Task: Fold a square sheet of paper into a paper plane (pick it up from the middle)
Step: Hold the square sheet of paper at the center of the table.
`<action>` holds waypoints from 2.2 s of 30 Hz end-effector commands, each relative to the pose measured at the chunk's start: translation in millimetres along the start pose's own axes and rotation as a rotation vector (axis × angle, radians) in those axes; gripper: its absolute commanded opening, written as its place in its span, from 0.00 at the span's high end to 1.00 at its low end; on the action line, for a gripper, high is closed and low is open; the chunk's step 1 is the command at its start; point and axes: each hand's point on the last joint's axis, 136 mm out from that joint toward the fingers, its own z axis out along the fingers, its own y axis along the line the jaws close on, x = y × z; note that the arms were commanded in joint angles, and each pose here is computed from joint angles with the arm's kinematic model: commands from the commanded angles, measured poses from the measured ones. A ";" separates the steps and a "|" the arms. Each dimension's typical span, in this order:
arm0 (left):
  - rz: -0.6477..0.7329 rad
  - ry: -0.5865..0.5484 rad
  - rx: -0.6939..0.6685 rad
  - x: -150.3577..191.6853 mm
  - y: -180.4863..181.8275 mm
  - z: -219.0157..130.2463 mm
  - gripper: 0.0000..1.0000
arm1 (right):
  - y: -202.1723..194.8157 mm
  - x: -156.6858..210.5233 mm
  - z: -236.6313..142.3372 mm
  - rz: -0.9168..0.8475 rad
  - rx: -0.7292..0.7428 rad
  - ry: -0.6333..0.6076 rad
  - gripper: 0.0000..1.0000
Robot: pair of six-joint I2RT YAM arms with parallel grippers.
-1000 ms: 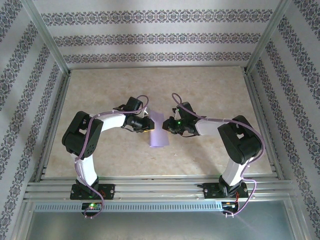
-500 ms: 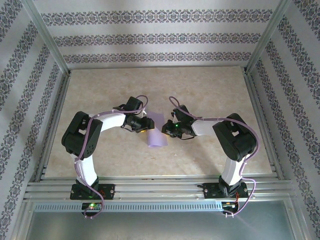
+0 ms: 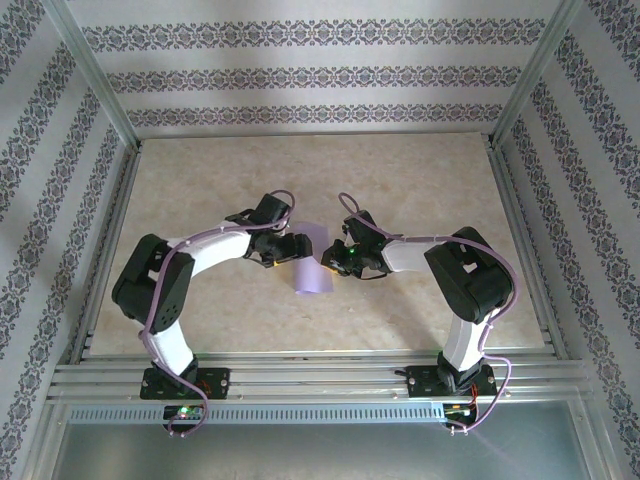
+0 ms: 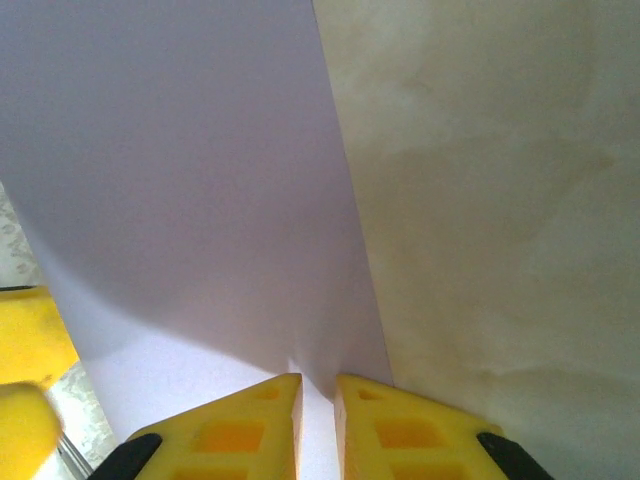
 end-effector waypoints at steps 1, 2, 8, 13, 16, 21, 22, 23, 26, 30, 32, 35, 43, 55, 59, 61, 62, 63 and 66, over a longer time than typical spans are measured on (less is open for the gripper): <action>0.008 0.042 -0.059 5.6 1.9 6.6 0.24 | -8.3 4.4 5.0 0.027 0.034 0.009 0.81; 0.012 0.041 -0.060 5.2 0.9 7.5 0.24 | -8.6 4.4 4.7 0.028 0.034 0.010 0.80; 0.003 0.058 -0.126 8.1 13.9 13.2 0.37 | -0.2 -1.5 -5.1 0.017 -0.004 -0.015 0.70; -0.015 0.047 -0.174 11.6 28.7 18.4 0.48 | 1.2 -16.3 -28.9 -0.002 -0.025 -0.116 0.63; -0.020 0.046 -0.182 11.8 30.9 21.2 0.52 | -3.9 -22.5 -43.0 0.001 -0.018 -0.173 0.62; 0.009 0.061 -0.235 12.6 39.8 20.6 0.58 | -8.8 -27.8 -55.5 -0.005 -0.008 -0.210 0.61; 0.016 0.063 -0.240 13.2 40.7 20.6 0.59 | -9.4 -28.1 -56.0 -0.005 -0.006 -0.211 0.60; 0.025 0.064 -0.240 13.1 41.2 20.5 0.60 | -9.8 -28.8 -56.2 -0.004 -0.005 -0.211 0.61; 0.052 0.071 -0.249 12.9 42.6 20.0 0.62 | -9.6 -29.5 -55.2 -0.007 -0.005 -0.209 0.60; 0.076 0.079 -0.257 12.7 42.9 20.3 0.65 | -9.7 -29.6 -53.4 -0.005 -0.004 -0.203 0.60; 0.080 0.080 -0.261 12.3 43.5 20.4 0.66 | -9.3 -29.5 -53.1 -0.005 -0.006 -0.201 0.60; 0.076 0.074 -0.283 11.0 47.6 19.1 0.66 | -10.4 -29.0 -51.9 -0.005 -0.004 -0.197 0.59; 0.110 0.069 -0.302 8.3 49.3 17.7 0.71 | -9.2 -28.4 -50.1 -0.007 -0.005 -0.190 0.59; 0.148 0.081 -0.312 9.0 52.5 17.3 0.77 | -7.9 -25.7 -44.8 -0.011 -0.004 -0.174 0.59; 0.138 0.077 -0.315 8.3 54.0 16.6 0.77 | -6.8 -24.7 -43.6 -0.016 -0.006 -0.168 0.59; 0.148 0.081 -0.306 8.6 52.2 17.3 0.76 | -6.3 -25.1 -43.2 -0.017 -0.005 -0.170 0.59; 0.152 0.081 -0.305 8.2 52.2 17.7 0.75 | -6.4 -24.3 -42.6 -0.017 -0.005 -0.167 0.59; 0.156 0.085 -0.306 8.5 52.8 17.9 0.75 | -6.2 -24.7 -42.4 -0.017 -0.005 -0.168 0.59; 0.179 0.100 -0.305 10.5 53.1 19.4 0.75 | -6.4 -24.3 -41.7 -0.016 -0.004 -0.166 0.59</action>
